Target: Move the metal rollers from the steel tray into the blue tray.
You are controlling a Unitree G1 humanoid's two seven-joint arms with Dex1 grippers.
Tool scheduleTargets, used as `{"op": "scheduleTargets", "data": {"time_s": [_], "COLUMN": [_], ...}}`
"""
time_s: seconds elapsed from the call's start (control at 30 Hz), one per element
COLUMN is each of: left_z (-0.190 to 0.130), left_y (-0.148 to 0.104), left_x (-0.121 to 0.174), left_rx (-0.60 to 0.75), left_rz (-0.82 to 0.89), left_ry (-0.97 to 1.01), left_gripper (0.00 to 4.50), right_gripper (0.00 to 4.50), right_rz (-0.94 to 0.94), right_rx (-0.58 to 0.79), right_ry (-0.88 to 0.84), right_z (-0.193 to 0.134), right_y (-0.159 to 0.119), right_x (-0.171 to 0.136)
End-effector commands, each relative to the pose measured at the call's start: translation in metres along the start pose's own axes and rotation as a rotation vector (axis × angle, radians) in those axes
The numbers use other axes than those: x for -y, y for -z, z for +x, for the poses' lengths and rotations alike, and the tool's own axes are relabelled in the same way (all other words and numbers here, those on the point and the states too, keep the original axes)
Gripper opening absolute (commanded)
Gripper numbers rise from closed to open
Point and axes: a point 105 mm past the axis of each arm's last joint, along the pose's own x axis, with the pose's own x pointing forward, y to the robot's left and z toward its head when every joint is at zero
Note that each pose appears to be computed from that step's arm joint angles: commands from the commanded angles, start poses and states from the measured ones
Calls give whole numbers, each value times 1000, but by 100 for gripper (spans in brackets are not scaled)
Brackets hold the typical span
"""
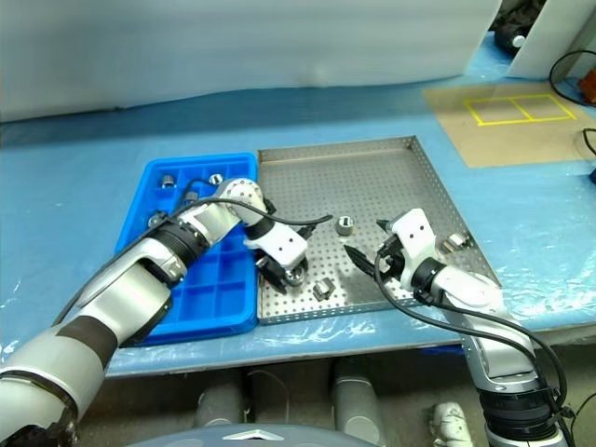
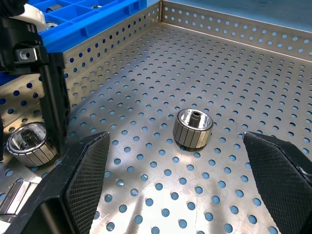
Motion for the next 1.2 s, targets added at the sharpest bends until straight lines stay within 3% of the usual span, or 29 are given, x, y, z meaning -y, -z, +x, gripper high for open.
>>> {"op": "scheduleTargets", "data": {"time_s": [0.03, 0.1, 0.23, 0.57, 0.7, 0.9, 1.2], "left_z": [0, -1, -3, -36, -59, -79, -120], "left_y": [0, -1, -4, -35, -24, 12, 30], "left_x": [-1, 1, -3, -31, -30, 10, 47], "left_rx": [5, 13, 33, 261, 244, 129, 90], "left_rz": [7, 10, 5, -71, -131, -213, -385], "left_ry": [-26, -10, -42, -237, -305, -329, -551], "left_gripper": [267, 267, 185, 185, 185, 185, 185], "right_gripper": [450, 450, 450, 450, 450, 450, 450], "right_rz": [-48, -50, -51, -60, -59, -114, -159], "right_rx": [50, 50, 52, 77, 98, 107, 97], "right_ry": [-2, -1, -2, -86, -208, -424, -841], "right_z": [-1, -1, 0, 9, 14, 28, 45], "right_y": [-15, -15, -16, -27, -40, -62, -84], "right_x": [-2, -3, -2, -5, -12, -22, -66]}}
